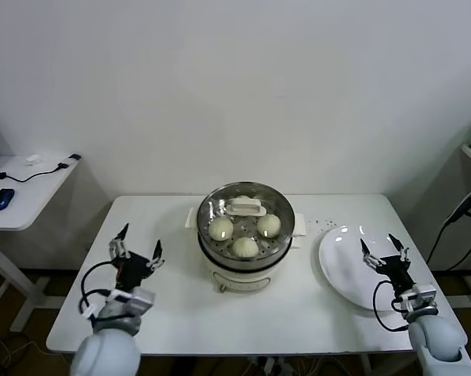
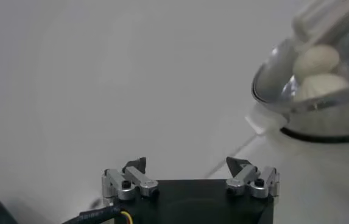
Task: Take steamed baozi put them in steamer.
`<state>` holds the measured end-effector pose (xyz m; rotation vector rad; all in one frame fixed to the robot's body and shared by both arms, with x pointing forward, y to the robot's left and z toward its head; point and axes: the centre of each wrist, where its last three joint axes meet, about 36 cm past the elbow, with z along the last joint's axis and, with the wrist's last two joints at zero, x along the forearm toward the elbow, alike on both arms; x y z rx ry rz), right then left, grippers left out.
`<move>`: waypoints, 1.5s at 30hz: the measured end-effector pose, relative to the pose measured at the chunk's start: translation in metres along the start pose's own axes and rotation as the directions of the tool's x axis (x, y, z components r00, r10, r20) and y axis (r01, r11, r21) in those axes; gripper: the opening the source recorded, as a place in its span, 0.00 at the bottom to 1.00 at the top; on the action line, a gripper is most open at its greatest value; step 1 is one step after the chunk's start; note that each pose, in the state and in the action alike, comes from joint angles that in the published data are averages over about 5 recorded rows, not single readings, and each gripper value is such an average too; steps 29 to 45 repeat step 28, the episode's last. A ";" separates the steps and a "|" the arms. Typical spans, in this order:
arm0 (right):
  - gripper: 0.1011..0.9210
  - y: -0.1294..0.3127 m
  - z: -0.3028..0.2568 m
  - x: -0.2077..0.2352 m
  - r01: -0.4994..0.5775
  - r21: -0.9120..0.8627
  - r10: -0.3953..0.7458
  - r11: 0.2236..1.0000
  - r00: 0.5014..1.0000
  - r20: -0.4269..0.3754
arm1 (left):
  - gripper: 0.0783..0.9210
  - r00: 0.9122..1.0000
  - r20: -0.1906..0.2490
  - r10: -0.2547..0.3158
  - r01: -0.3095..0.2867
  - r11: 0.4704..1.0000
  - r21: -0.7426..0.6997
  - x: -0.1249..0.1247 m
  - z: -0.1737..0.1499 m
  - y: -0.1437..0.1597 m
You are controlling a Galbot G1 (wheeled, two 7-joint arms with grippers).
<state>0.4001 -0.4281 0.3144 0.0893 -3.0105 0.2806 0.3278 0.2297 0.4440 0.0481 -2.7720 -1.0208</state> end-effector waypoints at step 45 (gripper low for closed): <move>0.88 0.025 -0.014 0.026 0.029 -0.075 -0.029 0.997 1.000 -0.003 | 0.88 0.993 0.083 -0.083 0.030 0.863 0.504 0.057 0.096 0.027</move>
